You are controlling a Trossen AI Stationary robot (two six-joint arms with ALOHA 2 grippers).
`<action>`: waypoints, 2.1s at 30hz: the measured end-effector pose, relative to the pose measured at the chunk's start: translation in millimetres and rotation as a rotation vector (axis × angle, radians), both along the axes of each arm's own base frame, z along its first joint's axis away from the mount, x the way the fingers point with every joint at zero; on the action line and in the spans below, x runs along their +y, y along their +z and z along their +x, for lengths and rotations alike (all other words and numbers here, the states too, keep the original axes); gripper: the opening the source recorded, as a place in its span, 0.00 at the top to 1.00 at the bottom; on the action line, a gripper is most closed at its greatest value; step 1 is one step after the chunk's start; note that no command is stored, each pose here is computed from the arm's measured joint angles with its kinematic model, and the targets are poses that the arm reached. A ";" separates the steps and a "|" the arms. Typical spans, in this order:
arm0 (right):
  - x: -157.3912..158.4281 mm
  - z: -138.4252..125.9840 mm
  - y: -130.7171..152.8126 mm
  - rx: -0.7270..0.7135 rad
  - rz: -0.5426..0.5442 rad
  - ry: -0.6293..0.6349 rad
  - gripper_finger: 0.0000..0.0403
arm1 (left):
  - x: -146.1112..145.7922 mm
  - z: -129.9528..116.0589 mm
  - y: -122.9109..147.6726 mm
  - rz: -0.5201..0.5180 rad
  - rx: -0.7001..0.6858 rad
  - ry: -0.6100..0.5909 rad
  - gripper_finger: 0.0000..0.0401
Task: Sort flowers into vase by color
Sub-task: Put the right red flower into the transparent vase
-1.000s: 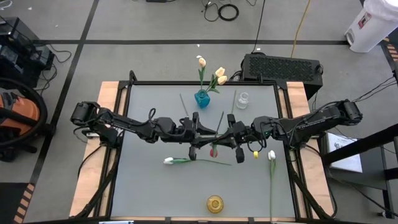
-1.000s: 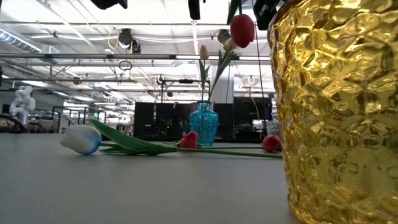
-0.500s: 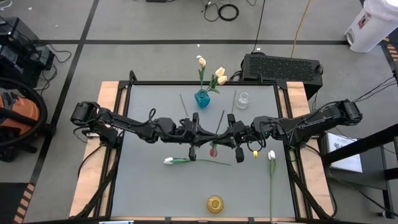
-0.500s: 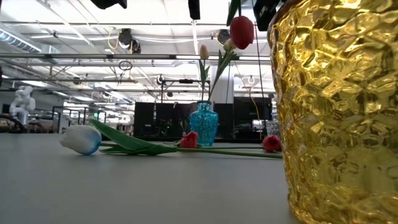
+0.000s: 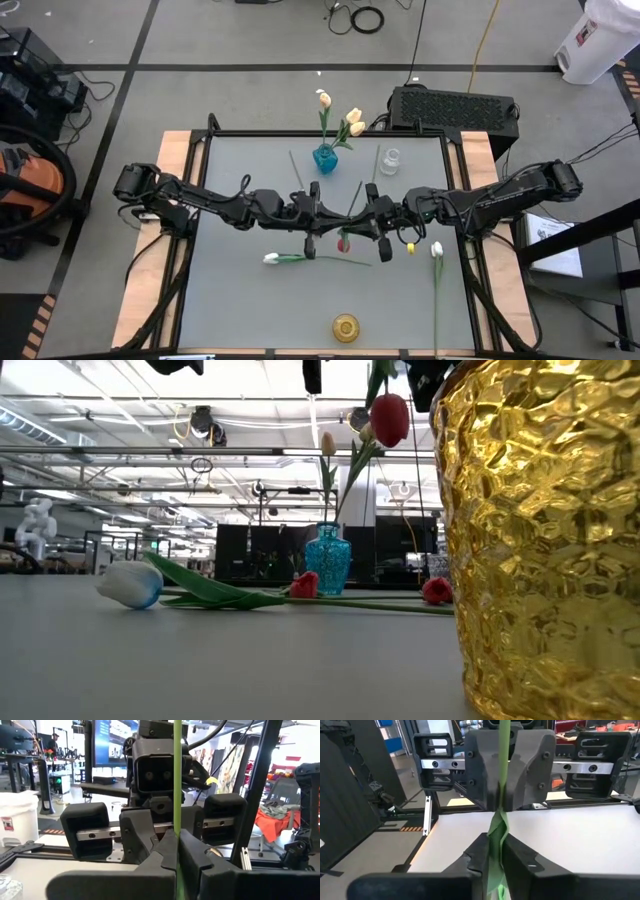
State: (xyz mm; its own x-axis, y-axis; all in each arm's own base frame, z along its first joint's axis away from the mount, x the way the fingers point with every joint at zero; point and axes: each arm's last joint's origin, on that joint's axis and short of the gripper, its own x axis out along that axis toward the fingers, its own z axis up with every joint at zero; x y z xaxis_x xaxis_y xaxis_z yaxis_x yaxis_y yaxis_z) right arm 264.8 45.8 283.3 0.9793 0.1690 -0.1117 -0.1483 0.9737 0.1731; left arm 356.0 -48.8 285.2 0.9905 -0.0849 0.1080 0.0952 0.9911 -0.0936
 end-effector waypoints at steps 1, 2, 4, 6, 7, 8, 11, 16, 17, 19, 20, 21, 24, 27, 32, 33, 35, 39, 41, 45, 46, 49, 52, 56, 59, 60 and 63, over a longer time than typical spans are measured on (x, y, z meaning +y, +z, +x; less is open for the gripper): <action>0.2 0.0 -0.1 0.001 0.000 0.001 0.88 | 0.0 0.0 -0.3 0.000 0.003 0.000 0.99; 0.3 -0.1 -0.1 0.001 -0.002 0.002 0.87 | 0.0 0.0 -0.4 0.001 0.005 0.000 0.99; 0.4 -0.1 -0.3 0.002 -0.008 0.003 0.84 | -0.1 0.1 -1.4 0.002 0.015 -0.002 0.99; 0.4 -0.2 -1.0 0.009 -0.013 0.004 0.81 | -0.1 0.2 -3.4 0.005 0.036 -0.002 0.99; 0.3 -1.0 -1.0 0.014 -0.014 0.005 0.79 | -0.1 0.3 -4.0 0.006 0.042 -0.002 1.00; 0.1 -2.1 -0.9 0.022 -0.016 0.006 0.78 | -0.1 0.3 -4.6 0.007 0.048 -0.002 1.00; -0.9 -6.9 -1.0 0.057 -0.020 0.006 0.73 | -0.6 -0.6 -5.4 0.016 0.069 -0.003 1.00; -2.8 -17.7 1.5 0.107 -0.022 0.004 0.69 | -1.4 -6.1 -0.1 0.038 0.086 0.000 1.00; -3.3 -20.3 2.6 0.113 -0.023 0.004 0.68 | -1.2 -7.7 1.3 0.041 0.094 0.001 1.00; -4.4 -26.4 4.2 0.134 -0.028 0.000 0.68 | -1.1 -10.6 3.9 0.057 0.104 0.001 1.00; -5.0 -29.5 5.1 0.143 -0.029 0.000 0.68 | -0.7 -12.6 5.4 0.059 0.114 0.005 1.00; -5.6 -32.8 6.2 0.151 -0.031 0.000 0.68 | -0.3 -14.6 6.5 0.060 0.128 0.013 1.00; -7.5 -43.4 8.3 0.185 -0.040 -0.002 0.69 | 1.4 -20.8 8.6 0.043 0.181 0.039 1.00; -8.0 -53.7 7.0 0.238 -0.089 -0.032 0.70 | 2.5 -26.3 10.2 0.011 0.225 0.047 1.00; -5.7 -64.8 1.8 0.315 -0.207 -0.124 0.72 | 5.0 -33.3 11.6 -0.071 0.290 0.004 1.00; -4.8 -65.7 0.7 0.326 -0.225 -0.141 0.72 | 5.9 -34.2 12.2 -0.083 0.295 -0.010 1.00; -2.4 -66.8 -0.4 0.334 -0.253 -0.168 0.73 | 8.4 -35.9 12.7 -0.104 0.311 -0.029 1.00; 4.7 -65.6 -2.2 0.330 -0.319 -0.199 0.73 | 15.9 -36.6 13.1 -0.136 0.328 -0.077 1.00; 8.5 -65.0 -2.9 0.324 -0.347 -0.214 0.73 | 21.4 -36.3 13.3 -0.144 0.331 -0.122 1.00; 14.7 -63.5 -6.7 0.334 -0.404 -0.255 0.73 | 34.6 -35.8 13.3 -0.181 0.338 -0.148 1.00; 16.5 -63.2 -7.7 0.336 -0.417 -0.262 0.73 | 37.9 -35.9 13.0 -0.184 0.341 -0.153 1.00; 21.4 -62.5 -10.3 0.342 -0.451 -0.277 0.73 | 47.1 -36.0 12.5 -0.211 0.350 -0.150 1.00; 25.6 -62.5 -12.0 0.343 -0.472 -0.285 0.73 | 54.2 -36.4 11.9 -0.228 0.358 -0.152 1.00; 30.1 -63.7 -11.6 0.331 -0.499 -0.281 0.73 | 58.1 -37.0 10.4 -0.254 0.378 -0.155 1.00; 32.5 -63.2 -5.3 0.315 -0.511 -0.269 0.73 | 57.7 -37.0 10.1 -0.254 0.381 -0.158 1.00; 33.7 -62.2 -1.2 0.305 -0.513 -0.267 0.73 | 56.5 -37.0 10.1 -0.254 0.382 -0.162 1.00; 36.9 -56.7 11.9 0.284 -0.555 -0.272 0.73 | 54.1 -37.0 10.1 -0.254 0.383 -0.169 1.00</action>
